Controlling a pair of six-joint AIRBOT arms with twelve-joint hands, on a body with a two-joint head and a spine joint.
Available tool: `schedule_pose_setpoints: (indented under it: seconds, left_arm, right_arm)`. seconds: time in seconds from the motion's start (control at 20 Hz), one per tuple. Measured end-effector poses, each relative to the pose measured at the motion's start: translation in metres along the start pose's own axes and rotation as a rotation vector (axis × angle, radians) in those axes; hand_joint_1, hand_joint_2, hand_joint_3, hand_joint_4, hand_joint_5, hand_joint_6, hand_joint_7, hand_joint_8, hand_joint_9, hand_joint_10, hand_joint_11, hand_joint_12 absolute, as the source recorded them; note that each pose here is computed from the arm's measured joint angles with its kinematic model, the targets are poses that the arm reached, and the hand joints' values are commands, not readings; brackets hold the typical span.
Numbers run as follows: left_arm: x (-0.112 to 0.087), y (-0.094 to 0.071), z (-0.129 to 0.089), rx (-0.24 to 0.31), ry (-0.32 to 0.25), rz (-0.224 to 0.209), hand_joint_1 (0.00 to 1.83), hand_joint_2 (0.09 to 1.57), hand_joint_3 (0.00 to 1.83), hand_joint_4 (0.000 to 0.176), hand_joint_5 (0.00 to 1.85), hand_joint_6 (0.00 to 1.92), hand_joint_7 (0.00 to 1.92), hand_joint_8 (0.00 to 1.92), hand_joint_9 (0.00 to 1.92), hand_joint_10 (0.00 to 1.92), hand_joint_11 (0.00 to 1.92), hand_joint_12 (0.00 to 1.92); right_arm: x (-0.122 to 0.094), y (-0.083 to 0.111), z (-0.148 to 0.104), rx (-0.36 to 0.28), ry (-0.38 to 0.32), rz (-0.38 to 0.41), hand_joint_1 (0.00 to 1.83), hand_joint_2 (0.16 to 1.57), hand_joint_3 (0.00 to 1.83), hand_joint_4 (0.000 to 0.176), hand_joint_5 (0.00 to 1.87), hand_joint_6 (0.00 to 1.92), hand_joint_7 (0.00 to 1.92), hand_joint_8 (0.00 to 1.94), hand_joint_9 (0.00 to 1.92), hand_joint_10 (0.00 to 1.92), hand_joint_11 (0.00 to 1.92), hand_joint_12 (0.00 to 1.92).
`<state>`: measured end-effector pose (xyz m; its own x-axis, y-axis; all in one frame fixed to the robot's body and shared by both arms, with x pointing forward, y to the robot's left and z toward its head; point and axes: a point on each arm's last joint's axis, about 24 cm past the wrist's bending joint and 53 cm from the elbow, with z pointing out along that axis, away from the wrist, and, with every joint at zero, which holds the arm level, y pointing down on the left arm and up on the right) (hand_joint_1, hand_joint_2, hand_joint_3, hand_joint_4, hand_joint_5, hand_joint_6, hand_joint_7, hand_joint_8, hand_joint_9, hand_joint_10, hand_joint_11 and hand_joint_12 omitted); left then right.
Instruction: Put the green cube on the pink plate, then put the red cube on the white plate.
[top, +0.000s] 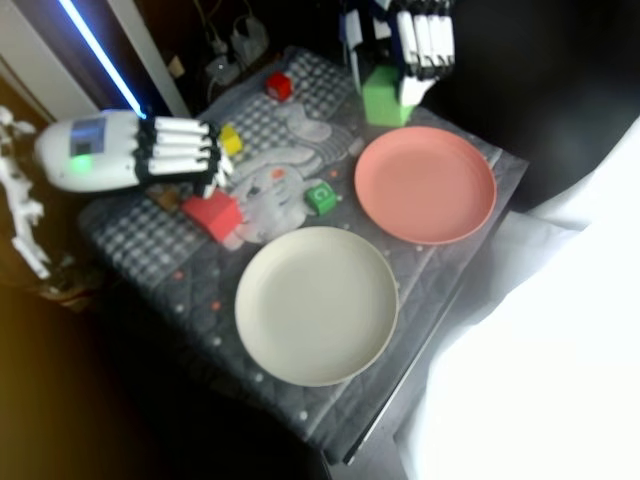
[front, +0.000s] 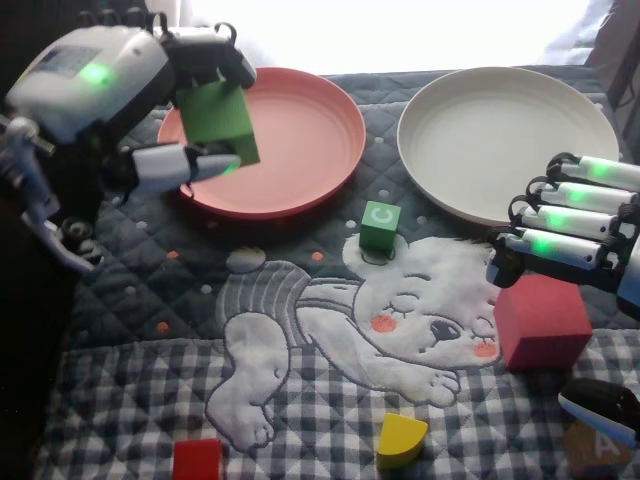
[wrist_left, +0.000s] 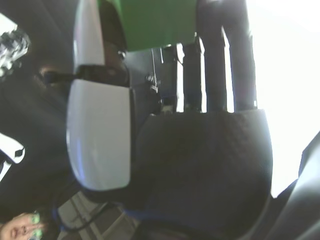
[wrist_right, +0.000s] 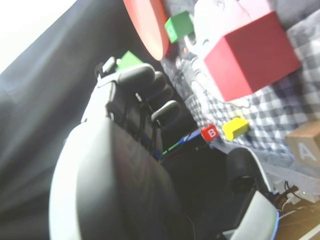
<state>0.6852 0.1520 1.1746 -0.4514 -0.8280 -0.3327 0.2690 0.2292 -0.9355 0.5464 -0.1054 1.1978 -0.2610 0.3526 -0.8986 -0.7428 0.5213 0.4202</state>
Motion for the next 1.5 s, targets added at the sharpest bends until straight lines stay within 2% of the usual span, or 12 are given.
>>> schedule_pose_setpoints:
  seconds: [0.45,0.5,0.6,0.65,0.75,0.8,0.85,0.95,1.05,1.25,1.35,1.5]
  left_arm:
    - [0.014,0.043,0.053,-0.160,0.040,-0.026,1.19,1.26,0.00,0.000,0.68,1.38,0.73,1.46,0.78,1.77,0.75,1.92]
    - [0.015,0.047,0.055,-0.173,0.040,-0.036,1.20,1.26,0.00,0.000,0.70,1.19,0.76,1.59,0.77,1.76,0.74,1.92]
    - [0.016,0.054,0.056,-0.200,0.043,-0.043,1.16,1.23,0.00,0.000,0.77,1.28,0.76,1.37,0.58,1.26,0.40,1.75]
    - [0.015,0.056,0.055,-0.207,0.040,-0.050,1.00,1.14,0.00,0.000,0.66,0.82,0.66,0.83,0.50,1.00,0.25,1.67]
    - [0.015,0.056,0.055,-0.210,0.037,-0.056,0.92,0.99,0.00,0.014,0.51,0.18,0.55,0.32,0.28,0.85,0.02,1.72]
    - [0.014,0.057,0.055,-0.211,0.034,-0.060,0.81,0.94,0.00,0.072,0.46,0.07,0.47,0.17,0.14,0.86,0.00,1.66]
    - [0.013,0.057,0.055,-0.214,0.030,-0.067,0.76,0.91,0.00,0.091,0.40,0.02,0.38,0.07,0.06,0.74,0.00,1.54]
    - [0.012,0.058,0.055,-0.216,0.024,-0.075,0.64,0.82,0.00,0.125,0.18,0.00,0.08,0.00,0.00,0.07,0.00,0.26]
    - [0.012,0.059,0.054,-0.218,0.022,-0.079,0.62,0.78,0.00,0.149,0.08,0.00,0.01,0.00,0.00,0.00,0.00,0.01]
    - [0.014,0.049,0.041,-0.184,0.019,-0.088,0.52,0.82,0.01,0.176,0.00,0.00,0.01,0.01,0.00,0.00,0.00,0.00]
    - [0.010,0.039,0.032,-0.152,0.008,-0.085,0.39,0.86,0.00,0.176,0.03,0.00,0.09,0.01,0.09,0.03,0.00,0.76]
    - [0.006,0.020,0.016,-0.085,-0.012,-0.081,0.39,0.90,0.00,0.176,0.04,0.00,0.11,0.01,0.08,0.02,0.00,0.74]
  right_arm:
    - [-0.001,0.000,0.000,-0.004,-0.006,-0.001,0.80,0.60,0.76,0.000,0.26,1.07,0.31,0.97,0.22,1.27,0.01,1.88]
    - [-0.001,0.000,0.000,-0.003,-0.006,-0.001,0.81,0.60,0.77,0.000,0.25,1.09,0.30,1.01,0.21,1.31,0.01,1.91]
    - [-0.002,0.001,0.001,-0.007,-0.010,-0.001,0.81,0.60,0.78,0.000,0.26,1.09,0.29,0.99,0.19,1.29,0.00,1.88]
    - [-0.002,0.001,0.001,-0.006,-0.011,-0.001,0.80,0.60,0.77,0.000,0.26,1.08,0.30,0.98,0.19,1.28,0.00,1.88]
    - [-0.002,0.001,0.001,-0.006,-0.010,-0.001,0.84,0.61,0.74,0.000,0.27,1.06,0.31,0.97,0.20,1.28,0.00,1.89]
    - [-0.002,0.001,0.001,-0.006,-0.010,-0.001,0.81,0.61,0.74,0.000,0.26,1.05,0.30,0.95,0.17,1.27,0.00,1.86]
    - [-0.002,0.001,0.001,-0.006,-0.010,-0.001,0.81,0.61,0.74,0.000,0.27,1.04,0.30,0.93,0.17,1.26,0.00,1.85]
    - [-0.002,0.000,0.001,-0.005,-0.010,-0.002,0.79,0.61,0.74,0.000,0.28,1.04,0.32,0.93,0.19,1.26,0.00,1.85]
    - [-0.003,0.000,0.001,-0.005,-0.010,-0.002,0.78,0.61,0.75,0.000,0.30,1.04,0.34,0.94,0.22,1.26,0.02,1.86]
    - [-0.004,-0.004,0.000,0.001,-0.011,-0.013,0.85,0.54,0.80,0.000,0.21,1.07,0.27,0.99,0.21,1.38,0.20,1.92]
    - [-0.007,-0.007,0.001,0.003,-0.016,-0.022,0.86,0.53,0.78,0.000,0.19,1.04,0.25,0.99,0.18,1.35,0.11,1.91]
    - [-0.008,-0.012,0.001,0.009,-0.017,-0.030,0.90,0.54,0.72,0.000,0.22,0.93,0.26,0.88,0.17,1.24,0.08,1.90]
